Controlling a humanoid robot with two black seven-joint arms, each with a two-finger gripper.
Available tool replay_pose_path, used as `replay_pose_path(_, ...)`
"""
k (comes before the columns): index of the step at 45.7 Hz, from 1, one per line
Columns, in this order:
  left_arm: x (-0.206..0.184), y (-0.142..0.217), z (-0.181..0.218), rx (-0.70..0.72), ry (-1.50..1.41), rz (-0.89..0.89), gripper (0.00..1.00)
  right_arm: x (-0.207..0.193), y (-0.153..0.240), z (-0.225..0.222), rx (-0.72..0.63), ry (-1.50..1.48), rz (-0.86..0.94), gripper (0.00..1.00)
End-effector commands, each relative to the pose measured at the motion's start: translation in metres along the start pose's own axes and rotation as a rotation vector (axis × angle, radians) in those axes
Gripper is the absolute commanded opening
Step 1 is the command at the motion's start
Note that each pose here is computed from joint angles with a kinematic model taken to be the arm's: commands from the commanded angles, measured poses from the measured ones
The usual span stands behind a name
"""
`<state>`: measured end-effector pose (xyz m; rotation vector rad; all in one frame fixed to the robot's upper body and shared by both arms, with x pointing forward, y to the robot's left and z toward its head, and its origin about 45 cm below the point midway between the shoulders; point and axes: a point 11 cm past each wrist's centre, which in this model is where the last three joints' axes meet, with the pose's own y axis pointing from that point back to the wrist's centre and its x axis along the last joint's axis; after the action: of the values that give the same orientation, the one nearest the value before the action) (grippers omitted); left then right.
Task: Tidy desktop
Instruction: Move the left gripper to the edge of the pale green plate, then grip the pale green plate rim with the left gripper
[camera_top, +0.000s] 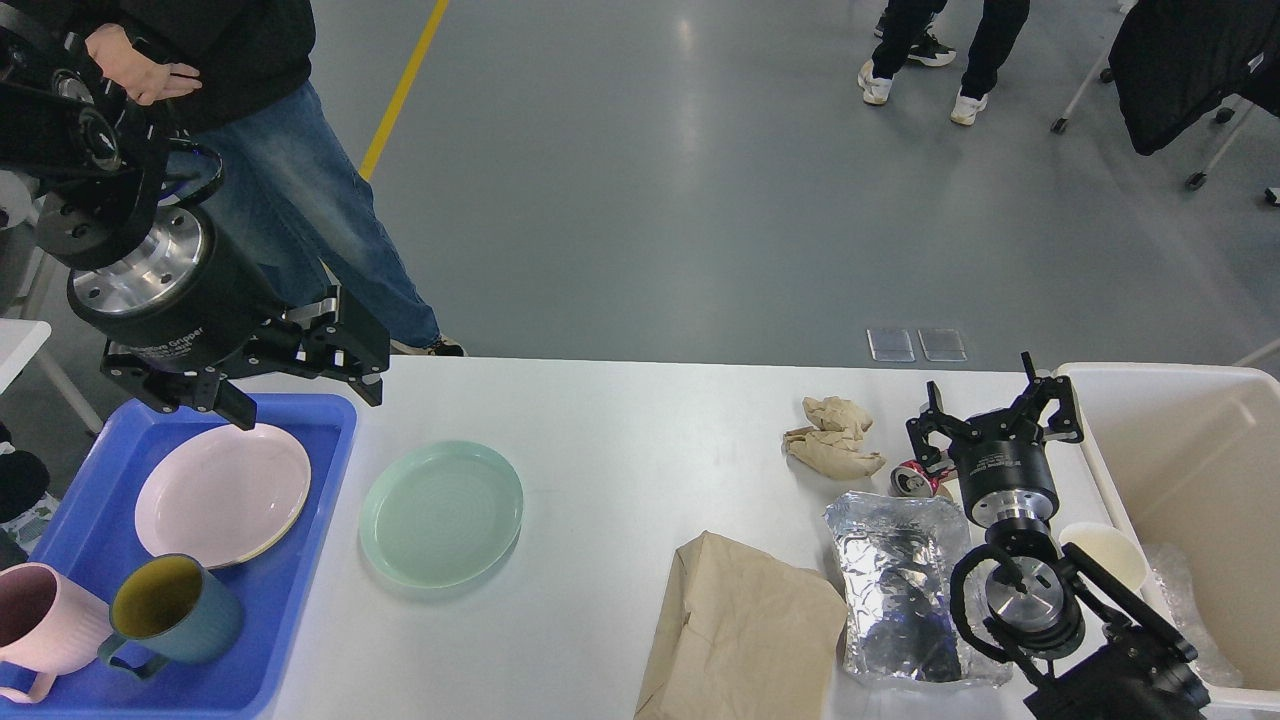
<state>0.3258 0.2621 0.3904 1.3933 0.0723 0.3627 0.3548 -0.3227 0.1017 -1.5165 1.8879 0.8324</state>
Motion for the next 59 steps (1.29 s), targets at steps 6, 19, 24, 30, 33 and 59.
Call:
replay_pose_path(6,0.0,-0.069,-0.021,-0.059,0.254,0.023,0.89,0.0,0.0,0.0,0.0,0.0,-0.001,1.0)
replay_pose_path(19,-0.021,-0.158,-0.048,-0.037,0.543,0.106,0.85,0.0,0.0,0.0,0.0,0.0,0.0,1.0)
replay_pose_path(24,-0.037,-0.189,-0.056,-0.026,0.581,0.074,0.81,0.0,0.0,0.0,0.0,0.0,-0.001,1.0)
replay_pose_path(30,-0.051,-0.215,-0.071,-0.006,0.67,0.049,0.73,0.0,0.0,0.0,0.0,0.001,0.002,1.0)
replay_pose_path(33,-0.046,-0.222,-0.077,-0.01,0.739,0.072,0.73,0.0,0.0,0.0,0.0,0.0,0.0,1.0)
replay_pose_path(59,-0.044,-0.267,-0.118,0.034,0.887,0.208,0.8,0.0,0.0,0.001,-0.001,-0.001,0.0,1.0)
